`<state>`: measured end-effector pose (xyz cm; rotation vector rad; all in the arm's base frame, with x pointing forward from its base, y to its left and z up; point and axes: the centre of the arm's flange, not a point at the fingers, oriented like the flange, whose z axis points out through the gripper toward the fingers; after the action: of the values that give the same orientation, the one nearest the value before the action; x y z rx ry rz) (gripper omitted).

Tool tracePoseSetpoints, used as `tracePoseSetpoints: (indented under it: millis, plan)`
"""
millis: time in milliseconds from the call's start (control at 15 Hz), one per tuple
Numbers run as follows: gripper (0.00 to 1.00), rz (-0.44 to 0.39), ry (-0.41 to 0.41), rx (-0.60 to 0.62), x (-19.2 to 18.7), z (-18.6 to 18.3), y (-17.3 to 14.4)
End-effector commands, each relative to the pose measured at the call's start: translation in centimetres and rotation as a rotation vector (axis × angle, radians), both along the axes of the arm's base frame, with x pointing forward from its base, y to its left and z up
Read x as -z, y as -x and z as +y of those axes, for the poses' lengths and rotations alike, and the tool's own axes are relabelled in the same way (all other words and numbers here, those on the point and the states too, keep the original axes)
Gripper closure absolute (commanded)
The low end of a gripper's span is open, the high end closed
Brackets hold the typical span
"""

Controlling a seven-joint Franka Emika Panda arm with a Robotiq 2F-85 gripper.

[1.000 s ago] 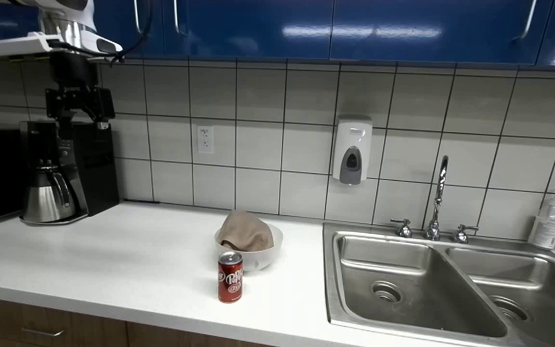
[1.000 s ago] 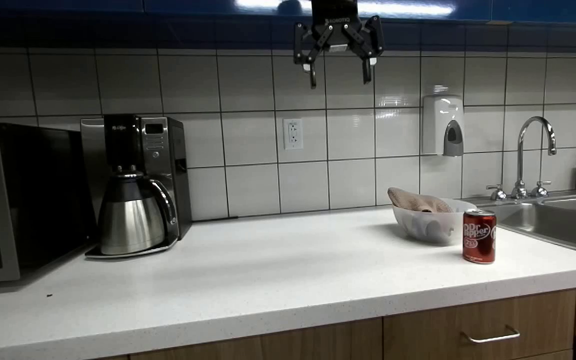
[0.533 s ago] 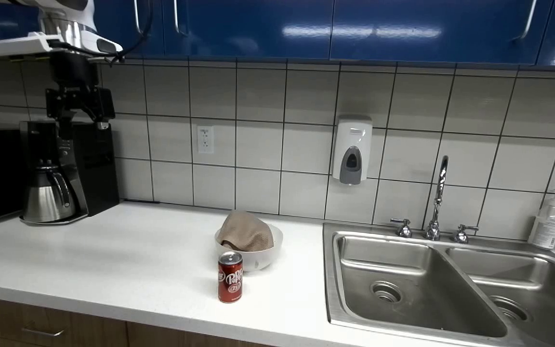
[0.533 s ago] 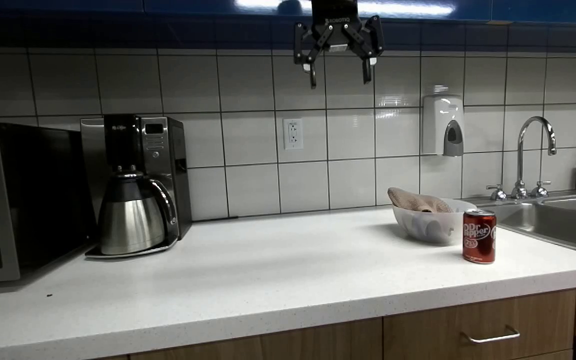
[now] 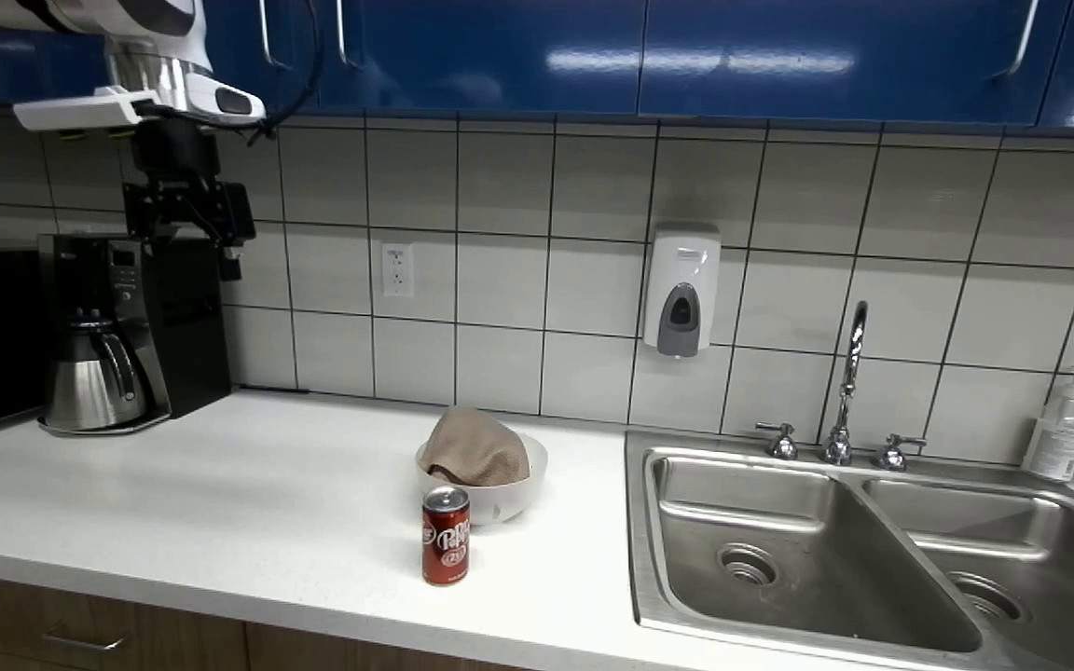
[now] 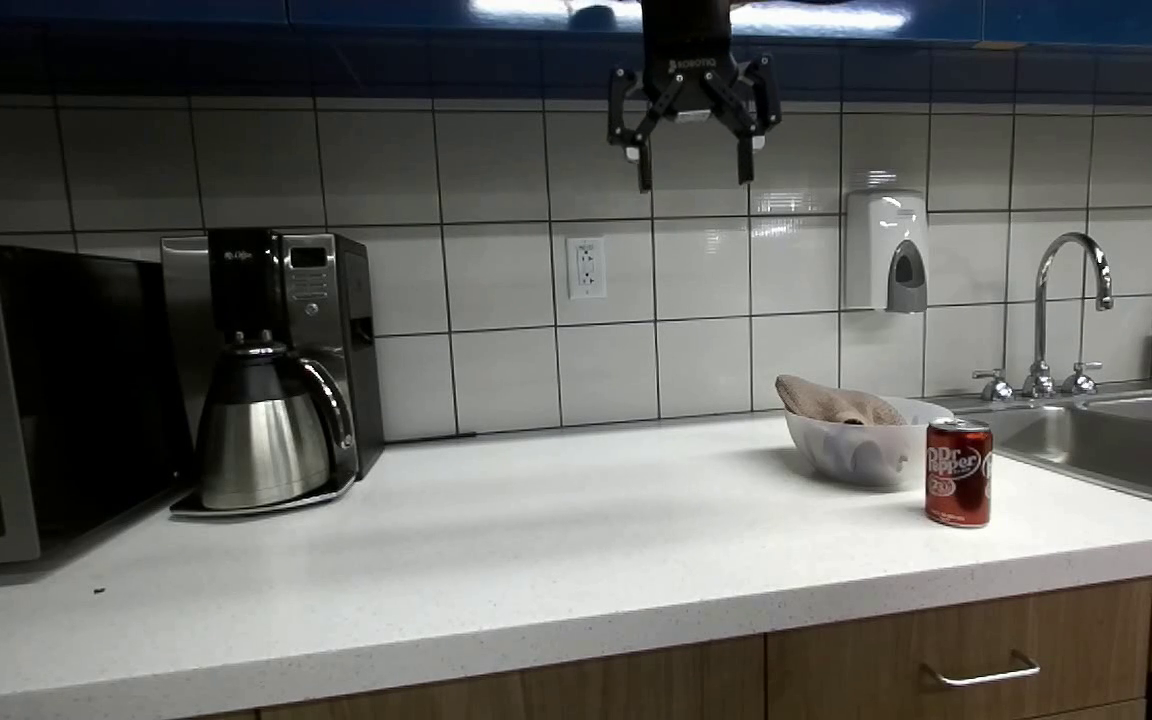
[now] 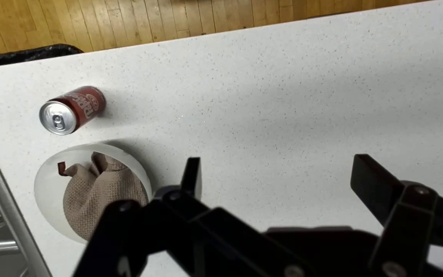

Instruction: Pick the brown towel from the clear bowl and place it on the counter top

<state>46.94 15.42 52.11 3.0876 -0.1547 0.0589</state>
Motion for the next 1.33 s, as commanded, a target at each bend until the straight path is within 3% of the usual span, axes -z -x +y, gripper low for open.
tracePoseSetpoints:
  millis: [0, 733, 1267]
  plan:
    - [0.00, -0.061, -0.002, -0.031, 0.7, -3.1, 0.2]
    - [0.00, -0.102, -0.033, -0.119, 4.2, -13.6, -2.3]
    - [0.00, -0.124, 0.015, -0.114, 7.8, -19.6, -4.1]
